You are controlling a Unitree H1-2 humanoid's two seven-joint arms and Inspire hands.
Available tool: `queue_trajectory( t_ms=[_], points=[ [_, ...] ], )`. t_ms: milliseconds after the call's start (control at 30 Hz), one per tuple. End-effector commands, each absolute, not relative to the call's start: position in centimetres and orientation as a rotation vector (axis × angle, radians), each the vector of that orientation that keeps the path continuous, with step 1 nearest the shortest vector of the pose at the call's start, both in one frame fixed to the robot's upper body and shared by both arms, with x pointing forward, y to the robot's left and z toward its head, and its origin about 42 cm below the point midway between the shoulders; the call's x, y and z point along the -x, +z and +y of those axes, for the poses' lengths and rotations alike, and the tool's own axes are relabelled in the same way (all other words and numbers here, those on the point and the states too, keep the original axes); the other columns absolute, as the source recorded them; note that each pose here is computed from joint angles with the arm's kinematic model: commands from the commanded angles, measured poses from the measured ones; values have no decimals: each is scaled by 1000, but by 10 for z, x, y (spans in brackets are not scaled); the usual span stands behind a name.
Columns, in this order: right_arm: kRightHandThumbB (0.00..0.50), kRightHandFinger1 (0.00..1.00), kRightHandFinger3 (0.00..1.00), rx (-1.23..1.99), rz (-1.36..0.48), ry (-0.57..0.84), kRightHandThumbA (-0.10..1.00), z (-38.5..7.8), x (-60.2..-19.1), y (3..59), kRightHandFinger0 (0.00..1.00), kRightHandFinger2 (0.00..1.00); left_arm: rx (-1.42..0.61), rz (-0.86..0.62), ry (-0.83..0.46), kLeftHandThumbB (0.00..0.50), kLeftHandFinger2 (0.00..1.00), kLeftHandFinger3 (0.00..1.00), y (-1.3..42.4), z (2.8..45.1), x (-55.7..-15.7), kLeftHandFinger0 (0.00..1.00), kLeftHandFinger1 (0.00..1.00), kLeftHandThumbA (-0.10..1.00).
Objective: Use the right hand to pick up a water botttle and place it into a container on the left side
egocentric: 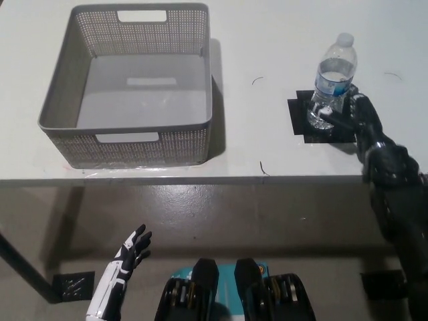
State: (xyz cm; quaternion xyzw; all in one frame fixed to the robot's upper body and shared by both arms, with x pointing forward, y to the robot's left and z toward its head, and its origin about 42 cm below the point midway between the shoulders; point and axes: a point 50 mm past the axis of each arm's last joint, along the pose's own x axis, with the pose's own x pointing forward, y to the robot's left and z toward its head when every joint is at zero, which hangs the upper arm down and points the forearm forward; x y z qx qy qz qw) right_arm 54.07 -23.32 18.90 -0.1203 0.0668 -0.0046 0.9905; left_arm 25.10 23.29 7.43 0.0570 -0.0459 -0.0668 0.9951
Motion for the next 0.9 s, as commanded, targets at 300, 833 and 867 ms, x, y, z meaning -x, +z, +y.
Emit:
queue_trajectory(
  t_ms=[300,833,867],
  points=[
    [207,48,233,202,-5,-281,-100,-198,-578,261,0,386,-137,-148,-183,166,1000,1000,79,233,-253,1000,1000,1000],
    [149,218,640,95,-109,-301,-100,-189,-578,271,0,635,-140,-135,-181,154,1000,1000,78,238,-252,1000,1000,1000],
    [155,190,622,94,-128,-297,-100,-186,-578,275,0,611,-140,-134,-182,154,1000,1000,78,238,-252,1000,1000,1000]
  ],
)
